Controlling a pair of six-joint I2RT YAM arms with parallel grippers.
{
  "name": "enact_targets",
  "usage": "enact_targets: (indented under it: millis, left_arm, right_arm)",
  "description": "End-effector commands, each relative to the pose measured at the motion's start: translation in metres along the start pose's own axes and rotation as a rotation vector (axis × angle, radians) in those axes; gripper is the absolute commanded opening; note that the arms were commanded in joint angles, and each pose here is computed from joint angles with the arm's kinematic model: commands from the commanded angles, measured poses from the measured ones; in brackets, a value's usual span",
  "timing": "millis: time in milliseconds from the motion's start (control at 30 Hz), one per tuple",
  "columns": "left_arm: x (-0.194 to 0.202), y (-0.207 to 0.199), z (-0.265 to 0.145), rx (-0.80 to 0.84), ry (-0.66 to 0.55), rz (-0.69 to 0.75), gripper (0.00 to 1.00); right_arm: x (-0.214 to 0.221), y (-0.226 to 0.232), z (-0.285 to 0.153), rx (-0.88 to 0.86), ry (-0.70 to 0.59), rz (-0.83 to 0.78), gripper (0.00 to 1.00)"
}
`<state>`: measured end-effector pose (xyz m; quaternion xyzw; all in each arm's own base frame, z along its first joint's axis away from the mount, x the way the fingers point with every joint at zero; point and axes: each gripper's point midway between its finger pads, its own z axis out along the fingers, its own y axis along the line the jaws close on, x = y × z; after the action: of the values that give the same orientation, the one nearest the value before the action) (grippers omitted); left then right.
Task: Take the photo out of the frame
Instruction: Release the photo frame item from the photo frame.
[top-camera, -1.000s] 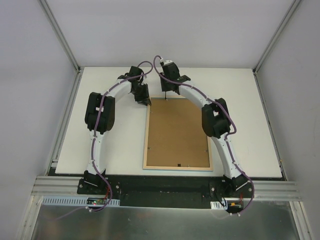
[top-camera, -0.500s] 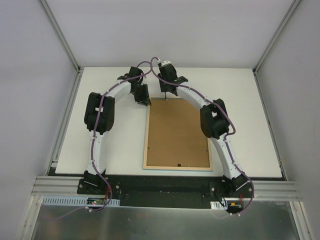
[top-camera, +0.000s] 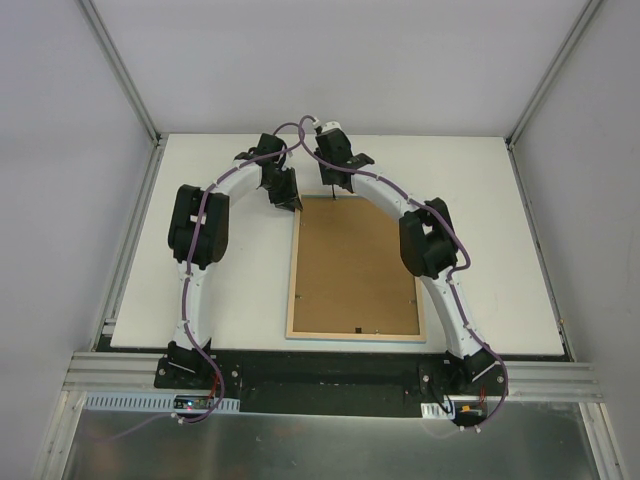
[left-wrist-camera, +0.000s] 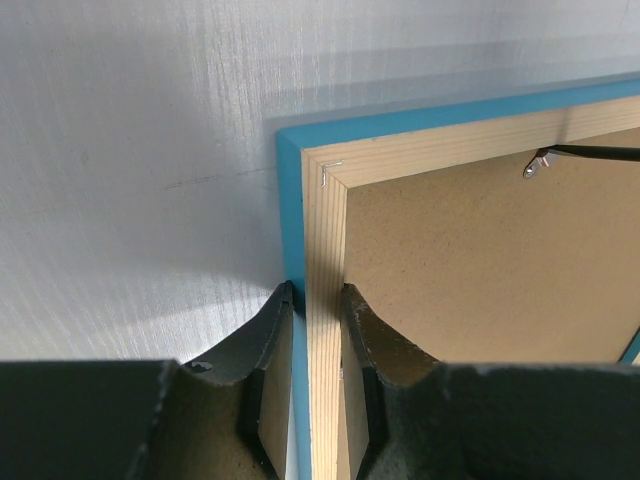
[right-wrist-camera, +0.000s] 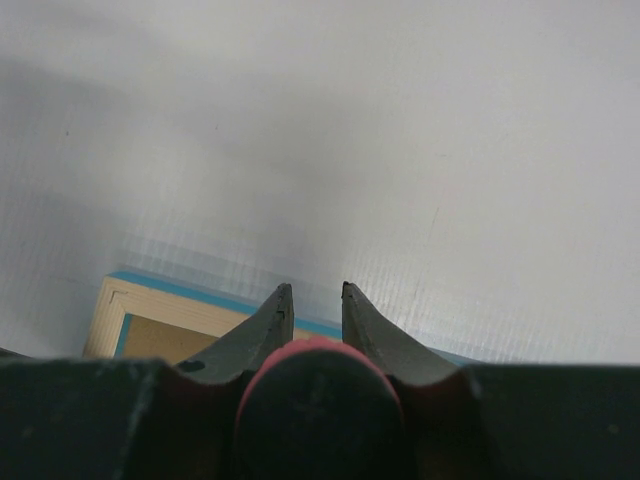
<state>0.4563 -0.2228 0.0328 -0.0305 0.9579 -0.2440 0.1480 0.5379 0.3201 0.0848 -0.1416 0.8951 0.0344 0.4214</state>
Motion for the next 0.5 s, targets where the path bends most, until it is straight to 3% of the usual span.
enact_targets:
  millis: [0,467]
  left_arm:
    - [0.021,0.010,-0.002,-0.028,0.070,-0.049,0.00]
    - [0.019,0.006,-0.003,-0.017,0.066,-0.044,0.00]
  right_arm:
    - [-0.023,-0.005,-0.011,0.020,-0.047,-0.010,0.01]
    - [-0.020,0.002,-0.009,0.000,-0.037,-0.058,0.01]
